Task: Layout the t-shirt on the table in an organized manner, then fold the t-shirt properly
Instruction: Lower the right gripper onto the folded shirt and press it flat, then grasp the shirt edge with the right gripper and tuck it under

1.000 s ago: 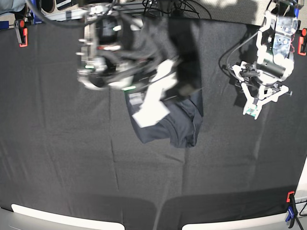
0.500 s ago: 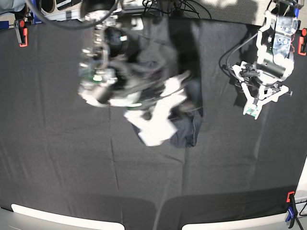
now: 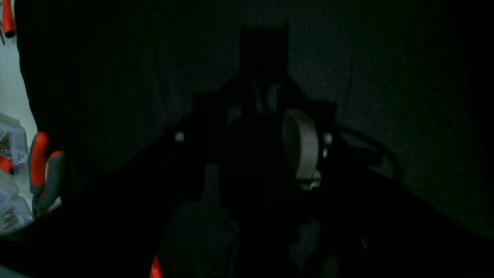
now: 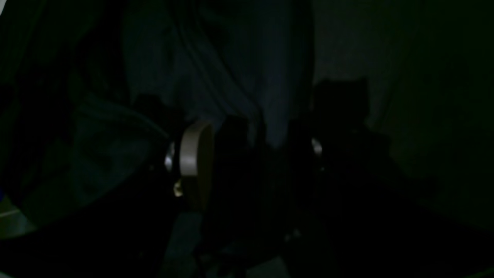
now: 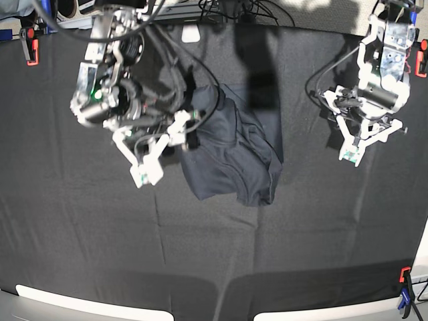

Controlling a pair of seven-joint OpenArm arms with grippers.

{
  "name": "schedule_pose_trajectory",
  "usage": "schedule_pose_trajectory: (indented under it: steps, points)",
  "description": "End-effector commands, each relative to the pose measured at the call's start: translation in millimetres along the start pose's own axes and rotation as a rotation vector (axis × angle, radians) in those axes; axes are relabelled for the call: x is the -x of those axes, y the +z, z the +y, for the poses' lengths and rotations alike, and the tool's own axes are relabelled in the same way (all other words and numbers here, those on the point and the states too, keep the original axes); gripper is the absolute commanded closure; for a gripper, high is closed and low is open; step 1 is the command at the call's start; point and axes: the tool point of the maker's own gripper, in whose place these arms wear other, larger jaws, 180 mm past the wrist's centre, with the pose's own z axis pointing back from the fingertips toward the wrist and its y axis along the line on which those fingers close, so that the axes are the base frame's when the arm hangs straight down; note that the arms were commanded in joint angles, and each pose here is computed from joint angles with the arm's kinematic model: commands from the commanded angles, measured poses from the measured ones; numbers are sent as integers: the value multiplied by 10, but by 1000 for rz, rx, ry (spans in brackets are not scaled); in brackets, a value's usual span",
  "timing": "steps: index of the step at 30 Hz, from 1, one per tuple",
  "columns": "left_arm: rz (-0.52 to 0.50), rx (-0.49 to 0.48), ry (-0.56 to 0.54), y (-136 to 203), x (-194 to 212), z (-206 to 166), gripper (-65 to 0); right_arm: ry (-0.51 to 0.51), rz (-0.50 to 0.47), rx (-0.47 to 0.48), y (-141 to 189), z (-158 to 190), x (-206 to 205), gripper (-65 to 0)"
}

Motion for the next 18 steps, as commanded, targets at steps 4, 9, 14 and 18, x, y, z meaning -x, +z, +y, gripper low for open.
schedule_pose_trajectory:
  steps: [4, 9, 14, 18]
  points:
    - [-34, -26, 4, 37, -99, 83, -286, -10, -40, -19, 27, 60, -65, -299]
    - [-34, -26, 4, 37, -99, 83, -286, -14, -33, -21, 28, 67, -29, -299]
    - [-34, -26, 4, 37, -99, 83, -286, 1, -38, -53, 0, 173, -54, -288]
    - [-34, -27, 4, 37, -98, 84, -286, 29, -10, -84, -82, 302, -10, -239]
